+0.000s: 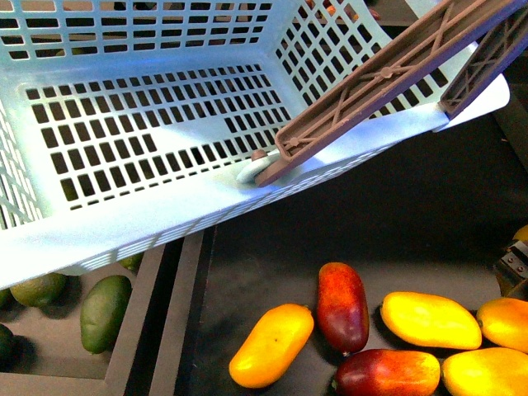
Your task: Pick lemon and mango into basket
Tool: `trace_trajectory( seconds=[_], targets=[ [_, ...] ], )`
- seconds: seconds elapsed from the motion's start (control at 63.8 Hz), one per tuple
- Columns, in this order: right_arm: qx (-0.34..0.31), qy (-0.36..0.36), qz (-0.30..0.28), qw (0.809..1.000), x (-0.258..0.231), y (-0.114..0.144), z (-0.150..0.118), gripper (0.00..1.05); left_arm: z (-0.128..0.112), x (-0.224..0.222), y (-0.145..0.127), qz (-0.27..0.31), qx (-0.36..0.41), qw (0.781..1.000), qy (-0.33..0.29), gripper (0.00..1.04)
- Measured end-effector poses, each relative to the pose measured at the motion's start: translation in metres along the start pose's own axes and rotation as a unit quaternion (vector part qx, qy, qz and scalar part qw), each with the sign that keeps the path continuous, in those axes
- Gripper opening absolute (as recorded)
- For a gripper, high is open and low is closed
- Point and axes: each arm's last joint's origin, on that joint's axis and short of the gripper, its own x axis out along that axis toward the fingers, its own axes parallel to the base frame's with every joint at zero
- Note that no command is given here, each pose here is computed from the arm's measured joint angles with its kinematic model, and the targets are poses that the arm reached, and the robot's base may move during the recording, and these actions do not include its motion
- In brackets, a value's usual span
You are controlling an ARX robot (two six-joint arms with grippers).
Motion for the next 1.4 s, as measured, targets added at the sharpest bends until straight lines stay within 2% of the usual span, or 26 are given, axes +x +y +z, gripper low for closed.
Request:
trace_trajectory(
  seconds=[0.392, 0.596, 0.737, 0.956, 1.097, 1.238, 1.395],
  targets=[
    [-0.001, 0.011, -0.003, 1.000, 0.017, 0.016, -0.007, 0.96, 0.000, 0.000, 0.000, 0.000, 0.000, 1.000, 0.000, 0.05],
    [-0.006, 0.012, 0.000, 1.000, 0.019, 0.018, -0.009, 0.72, 0.000, 0.000, 0.000, 0.000, 0.000, 1.000, 0.000, 0.05],
    [-0.070, -0.012, 0.002, 0.997, 0.010, 0.017, -0.006, 0.55, 0.000, 0.000, 0.000, 0.000, 0.000, 1.000, 0.000, 0.05],
    [-0.126, -0.075, 0.071, 0.987, -0.049, 0.020, 0.041, 0.52, 0.000, 0.000, 0.000, 0.000, 0.000, 1.000, 0.000, 0.05],
    [-0.164, -0.120, 0.143, 0.969, -0.104, 0.023, 0.066, 0.51, 0.000, 0.000, 0.000, 0.000, 0.000, 1.000, 0.000, 0.05],
    [-0.192, -0.154, 0.214, 0.945, -0.156, 0.028, 0.071, 0.51, 0.000, 0.000, 0.000, 0.000, 0.000, 1.000, 0.000, 0.05],
    [-0.221, -0.189, 0.281, 0.915, -0.205, 0.042, 0.058, 0.51, 0.000, 0.000, 0.000, 0.000, 0.000, 1.000, 0.000, 0.05]
  ],
)
